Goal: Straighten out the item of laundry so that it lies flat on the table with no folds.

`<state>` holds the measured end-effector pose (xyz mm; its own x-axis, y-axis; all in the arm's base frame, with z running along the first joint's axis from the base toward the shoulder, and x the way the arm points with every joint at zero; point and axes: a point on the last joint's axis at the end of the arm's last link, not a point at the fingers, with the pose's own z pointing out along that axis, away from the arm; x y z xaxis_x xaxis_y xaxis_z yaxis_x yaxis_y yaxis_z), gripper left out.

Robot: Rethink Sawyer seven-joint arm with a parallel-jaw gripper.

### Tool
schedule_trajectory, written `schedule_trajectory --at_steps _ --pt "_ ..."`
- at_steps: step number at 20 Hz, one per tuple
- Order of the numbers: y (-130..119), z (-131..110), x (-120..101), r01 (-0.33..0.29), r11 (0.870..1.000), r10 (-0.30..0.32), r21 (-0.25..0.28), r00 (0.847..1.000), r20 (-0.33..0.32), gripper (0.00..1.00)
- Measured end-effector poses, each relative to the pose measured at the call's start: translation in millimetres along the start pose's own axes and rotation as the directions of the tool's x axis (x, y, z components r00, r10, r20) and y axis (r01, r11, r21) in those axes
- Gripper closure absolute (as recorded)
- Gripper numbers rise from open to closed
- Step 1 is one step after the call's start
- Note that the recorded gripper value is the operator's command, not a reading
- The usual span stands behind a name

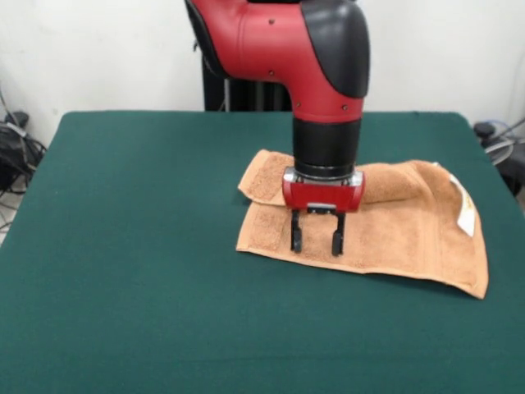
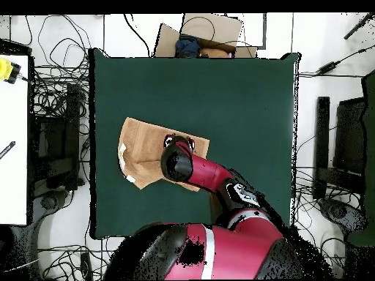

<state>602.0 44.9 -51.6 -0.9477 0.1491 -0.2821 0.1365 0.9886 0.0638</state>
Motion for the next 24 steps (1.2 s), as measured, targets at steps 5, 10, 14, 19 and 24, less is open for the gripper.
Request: schedule_trajectory --at_steps 5,10,14,19,24 --pt "-1 4 6 0.027 1.000 -0.027 0.000 1.000 0.015 0.00" --pt "-1 3 9 0.055 0.998 -0.055 -0.003 0.998 0.017 0.00" --pt "1 -1 13 0.074 0.997 -0.074 -0.017 0.997 -0.028 0.00" --pt "2 -3 19 0.079 0.996 -0.082 -0.031 0.993 -0.083 0.00" --pt "2 -4 19 0.088 0.996 -0.090 -0.033 0.992 -0.087 0.00"
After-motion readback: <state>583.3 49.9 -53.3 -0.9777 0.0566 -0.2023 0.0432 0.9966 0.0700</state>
